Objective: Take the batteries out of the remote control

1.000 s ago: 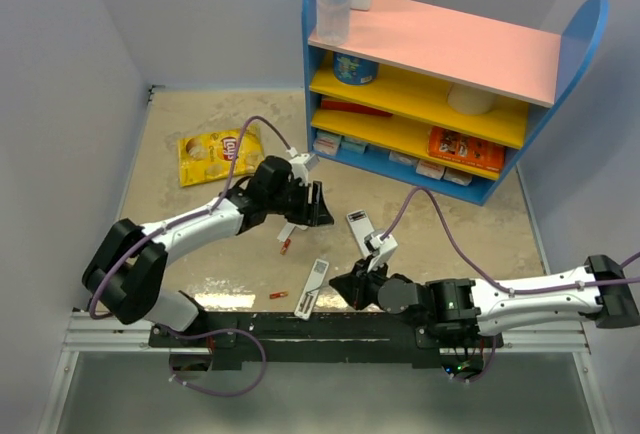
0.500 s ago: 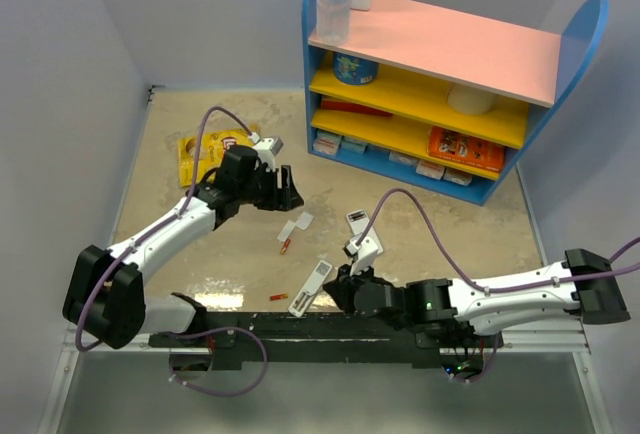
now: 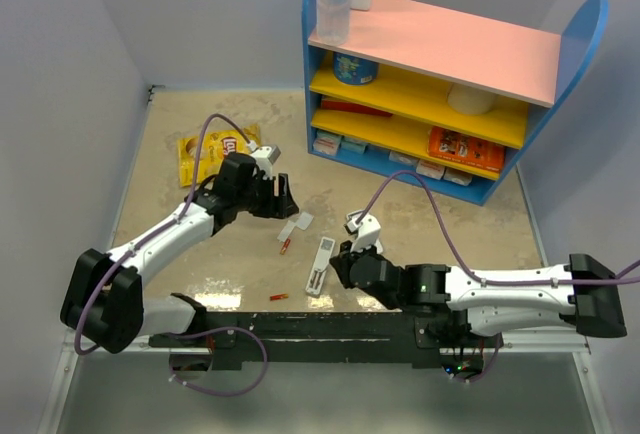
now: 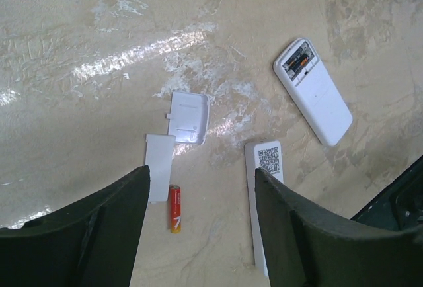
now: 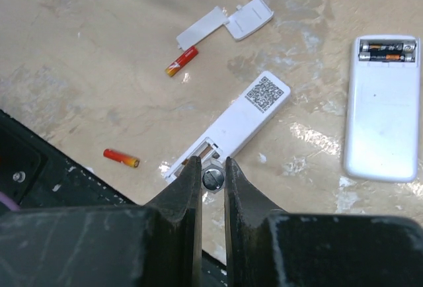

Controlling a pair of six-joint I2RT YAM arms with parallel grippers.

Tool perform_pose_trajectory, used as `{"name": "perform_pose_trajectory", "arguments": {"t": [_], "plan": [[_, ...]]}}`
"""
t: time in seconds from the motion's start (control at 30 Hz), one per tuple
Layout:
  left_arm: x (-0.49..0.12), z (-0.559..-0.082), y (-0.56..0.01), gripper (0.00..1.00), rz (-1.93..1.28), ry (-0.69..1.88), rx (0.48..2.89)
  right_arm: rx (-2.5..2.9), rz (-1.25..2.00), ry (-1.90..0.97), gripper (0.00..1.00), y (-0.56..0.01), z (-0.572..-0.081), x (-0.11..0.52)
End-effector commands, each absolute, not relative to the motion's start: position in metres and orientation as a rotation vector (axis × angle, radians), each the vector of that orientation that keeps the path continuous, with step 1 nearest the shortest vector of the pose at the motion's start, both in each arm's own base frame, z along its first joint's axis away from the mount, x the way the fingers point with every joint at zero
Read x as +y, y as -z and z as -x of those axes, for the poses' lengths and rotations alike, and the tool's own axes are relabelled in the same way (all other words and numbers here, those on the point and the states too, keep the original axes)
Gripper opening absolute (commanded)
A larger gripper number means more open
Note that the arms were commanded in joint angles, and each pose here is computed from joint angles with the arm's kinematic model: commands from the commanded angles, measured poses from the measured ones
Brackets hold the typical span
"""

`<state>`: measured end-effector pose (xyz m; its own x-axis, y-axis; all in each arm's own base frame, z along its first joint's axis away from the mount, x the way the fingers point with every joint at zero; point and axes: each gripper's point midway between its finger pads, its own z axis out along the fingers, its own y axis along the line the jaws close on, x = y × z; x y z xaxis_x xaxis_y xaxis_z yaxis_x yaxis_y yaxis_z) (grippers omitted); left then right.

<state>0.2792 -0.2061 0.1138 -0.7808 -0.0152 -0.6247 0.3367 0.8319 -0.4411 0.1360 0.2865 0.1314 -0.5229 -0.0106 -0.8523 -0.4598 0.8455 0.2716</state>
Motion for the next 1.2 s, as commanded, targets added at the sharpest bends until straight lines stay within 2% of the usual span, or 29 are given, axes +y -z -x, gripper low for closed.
{"name": "perform_pose_trajectory", "arguments": {"t": [0.0,0.2,0.47,0.67,0.97,1.17], "plan": [[-0.205,-0.281,-0.119,0.69,-0.252,0.73,2.325,1.981,0.35,-0.564,0.0,-0.153,-0.157,0.288],[-0.204,-0.28,-0.122,0.69,-0.232,0.744,2.291,1.975,0.336,-0.552,0.0,-0.164,-0.18,0.286],[-0.205,-0.277,-0.126,0.7,-0.252,0.759,2.267,1.955,0.338,-0.596,0.0,-0.203,-0.178,0.277],[-0.209,-0.273,-0.123,0.7,-0.272,0.806,2.256,1.917,0.251,-0.445,0.0,-0.221,-0.21,0.242],[-0.225,-0.244,-0.1,0.7,-0.332,0.883,2.274,1.963,0.119,-0.086,0.0,-0.198,-0.278,0.185],[-0.246,-0.245,-0.097,0.7,-0.393,0.875,2.263,2.0,0.131,-0.055,0.0,-0.18,-0.291,0.176]]}}
